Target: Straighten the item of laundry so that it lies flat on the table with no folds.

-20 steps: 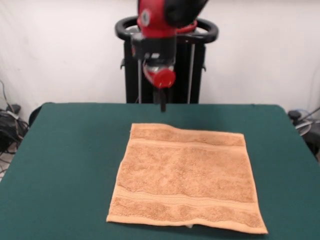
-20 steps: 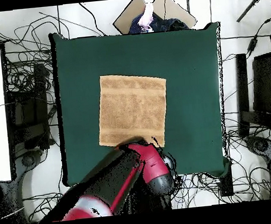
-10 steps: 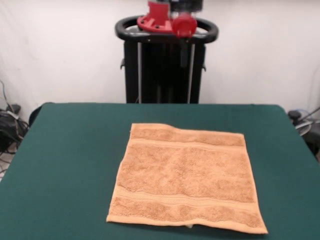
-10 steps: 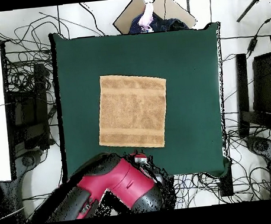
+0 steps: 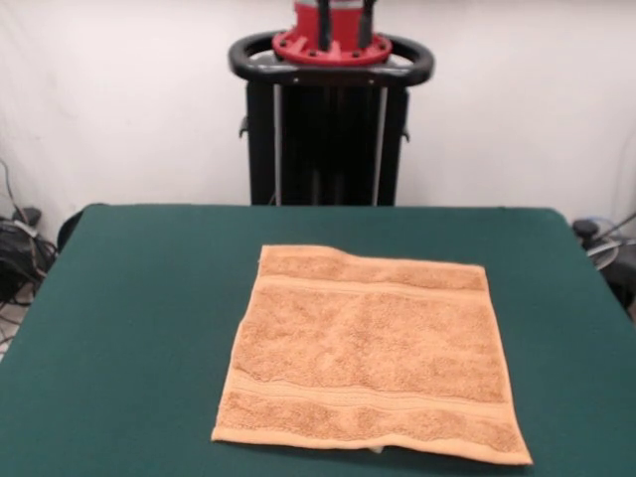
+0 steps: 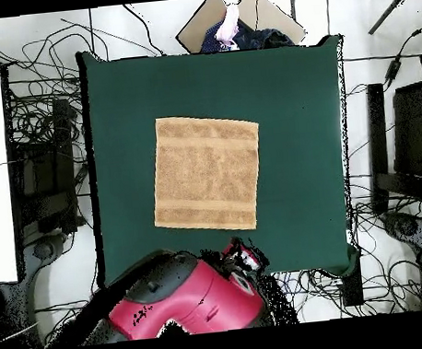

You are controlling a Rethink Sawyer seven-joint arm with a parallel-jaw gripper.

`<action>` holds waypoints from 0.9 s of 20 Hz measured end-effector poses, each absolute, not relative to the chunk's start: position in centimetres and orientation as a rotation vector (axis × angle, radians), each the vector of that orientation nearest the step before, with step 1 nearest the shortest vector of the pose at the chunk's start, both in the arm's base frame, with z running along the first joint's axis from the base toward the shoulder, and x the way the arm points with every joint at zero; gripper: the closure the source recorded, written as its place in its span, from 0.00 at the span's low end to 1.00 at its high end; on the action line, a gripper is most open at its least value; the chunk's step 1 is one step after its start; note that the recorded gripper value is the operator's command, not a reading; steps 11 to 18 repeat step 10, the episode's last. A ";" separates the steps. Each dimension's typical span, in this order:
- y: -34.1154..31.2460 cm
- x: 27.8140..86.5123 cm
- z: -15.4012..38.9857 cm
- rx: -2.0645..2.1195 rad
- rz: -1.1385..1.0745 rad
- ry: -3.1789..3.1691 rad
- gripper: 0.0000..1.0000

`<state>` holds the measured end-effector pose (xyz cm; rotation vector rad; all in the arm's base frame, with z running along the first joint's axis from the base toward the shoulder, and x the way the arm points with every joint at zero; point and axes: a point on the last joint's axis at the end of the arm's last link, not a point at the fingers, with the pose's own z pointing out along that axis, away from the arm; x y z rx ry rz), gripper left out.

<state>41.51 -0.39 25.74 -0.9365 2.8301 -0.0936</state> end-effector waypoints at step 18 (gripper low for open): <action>-5.1 41.6 27.8 -0.680 -0.201 2.864 1.00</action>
